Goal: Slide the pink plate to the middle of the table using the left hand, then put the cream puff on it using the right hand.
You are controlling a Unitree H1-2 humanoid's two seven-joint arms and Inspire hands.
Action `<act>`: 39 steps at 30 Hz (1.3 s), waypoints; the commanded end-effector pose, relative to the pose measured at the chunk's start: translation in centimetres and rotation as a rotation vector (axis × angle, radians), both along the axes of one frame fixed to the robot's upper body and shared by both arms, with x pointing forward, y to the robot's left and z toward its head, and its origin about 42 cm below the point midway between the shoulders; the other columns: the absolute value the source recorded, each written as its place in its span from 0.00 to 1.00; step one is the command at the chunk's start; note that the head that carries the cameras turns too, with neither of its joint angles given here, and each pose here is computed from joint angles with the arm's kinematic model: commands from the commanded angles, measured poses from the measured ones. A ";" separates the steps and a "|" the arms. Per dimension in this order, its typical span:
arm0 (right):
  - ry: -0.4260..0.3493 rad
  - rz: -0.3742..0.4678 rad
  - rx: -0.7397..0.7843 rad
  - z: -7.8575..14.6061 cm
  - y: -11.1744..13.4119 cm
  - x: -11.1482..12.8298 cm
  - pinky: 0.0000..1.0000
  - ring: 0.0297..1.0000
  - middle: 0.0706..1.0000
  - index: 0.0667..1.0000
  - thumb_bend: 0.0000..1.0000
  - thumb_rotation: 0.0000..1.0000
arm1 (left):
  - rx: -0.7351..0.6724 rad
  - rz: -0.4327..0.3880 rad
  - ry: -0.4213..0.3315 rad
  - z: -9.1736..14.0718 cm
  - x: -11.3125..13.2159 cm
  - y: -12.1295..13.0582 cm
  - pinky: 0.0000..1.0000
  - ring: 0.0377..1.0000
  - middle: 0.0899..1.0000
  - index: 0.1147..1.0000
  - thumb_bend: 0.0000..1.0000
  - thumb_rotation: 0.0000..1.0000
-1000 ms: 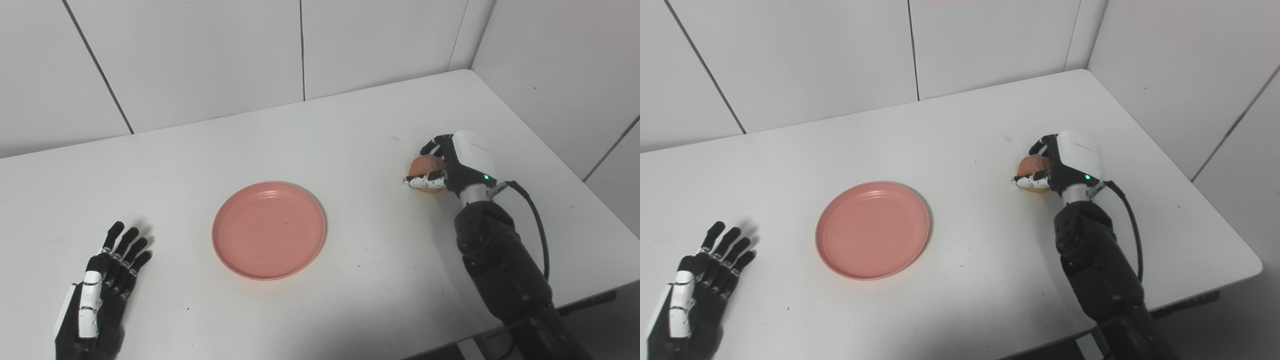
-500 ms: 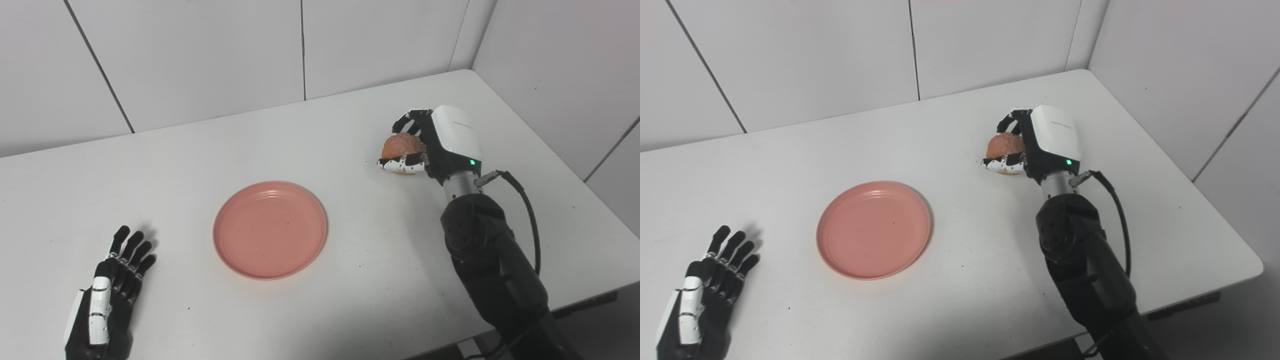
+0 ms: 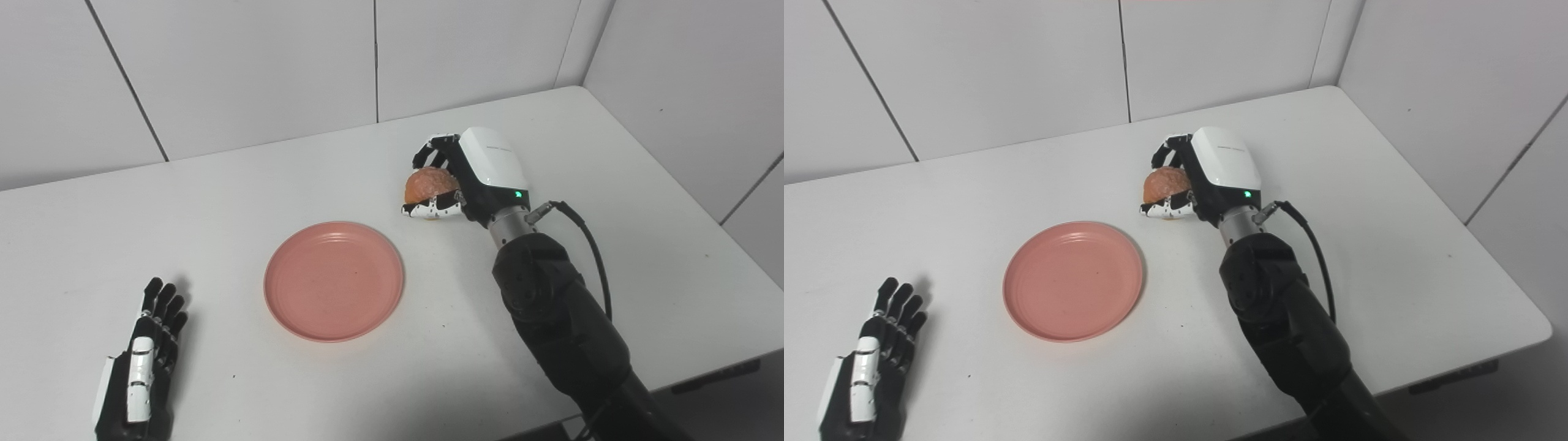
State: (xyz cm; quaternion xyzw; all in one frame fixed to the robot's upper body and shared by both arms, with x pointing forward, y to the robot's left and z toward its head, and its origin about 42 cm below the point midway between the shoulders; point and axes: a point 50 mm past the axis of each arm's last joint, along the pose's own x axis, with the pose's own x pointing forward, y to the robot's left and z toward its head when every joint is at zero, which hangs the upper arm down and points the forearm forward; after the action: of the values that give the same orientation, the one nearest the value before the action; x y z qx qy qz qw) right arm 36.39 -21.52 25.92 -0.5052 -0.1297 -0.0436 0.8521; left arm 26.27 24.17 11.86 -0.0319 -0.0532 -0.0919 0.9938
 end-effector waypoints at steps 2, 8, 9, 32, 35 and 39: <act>-0.087 0.094 -0.006 1.8 1.8 0.6 0.26 0.32 0.37 0.45 0.51 0.14 | -0.033 -0.017 0.080 -2.5 -1.9 -2.7 1.00 0.99 1.00 1.00 0.43 1.00; -0.071 0.171 -0.017 0.9 4.5 1.1 0.27 0.34 0.40 0.45 0.50 0.14 | -0.023 -0.010 0.063 -2.4 -1.9 -4.6 1.00 0.99 1.00 1.00 0.46 1.00; -0.070 0.187 -0.019 0.7 5.0 1.2 0.28 0.34 0.40 0.45 0.50 0.14 | -0.021 -0.009 0.062 -2.3 -1.9 -4.9 1.00 0.99 1.00 1.00 0.46 1.00; 0.059 0.323 -0.033 -2.0 9.1 1.4 0.25 0.32 0.37 0.45 0.50 0.14 | 0.124 0.012 0.004 -1.3 -1.8 -8.3 0.98 0.99 1.00 0.99 0.46 1.00; 0.063 0.332 -0.052 -2.4 9.3 1.3 0.25 0.32 0.38 0.45 0.50 0.14 | 0.136 0.014 -0.011 -1.1 -1.7 -8.6 0.98 0.99 1.00 0.98 0.46 1.00; 0.074 0.352 -0.066 -2.8 9.4 1.2 0.25 0.32 0.37 0.45 0.50 0.14 | 0.144 0.016 -0.022 -0.9 -1.7 -9.0 0.98 1.00 1.00 0.99 0.44 1.00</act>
State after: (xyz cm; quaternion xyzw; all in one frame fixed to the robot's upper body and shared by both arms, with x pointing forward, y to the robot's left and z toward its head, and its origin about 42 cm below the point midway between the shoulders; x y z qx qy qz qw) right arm 37.37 -12.57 21.64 -0.5027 -0.1461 0.1285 0.8423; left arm 25.49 16.51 12.14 0.0518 -0.0796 -0.0786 0.9924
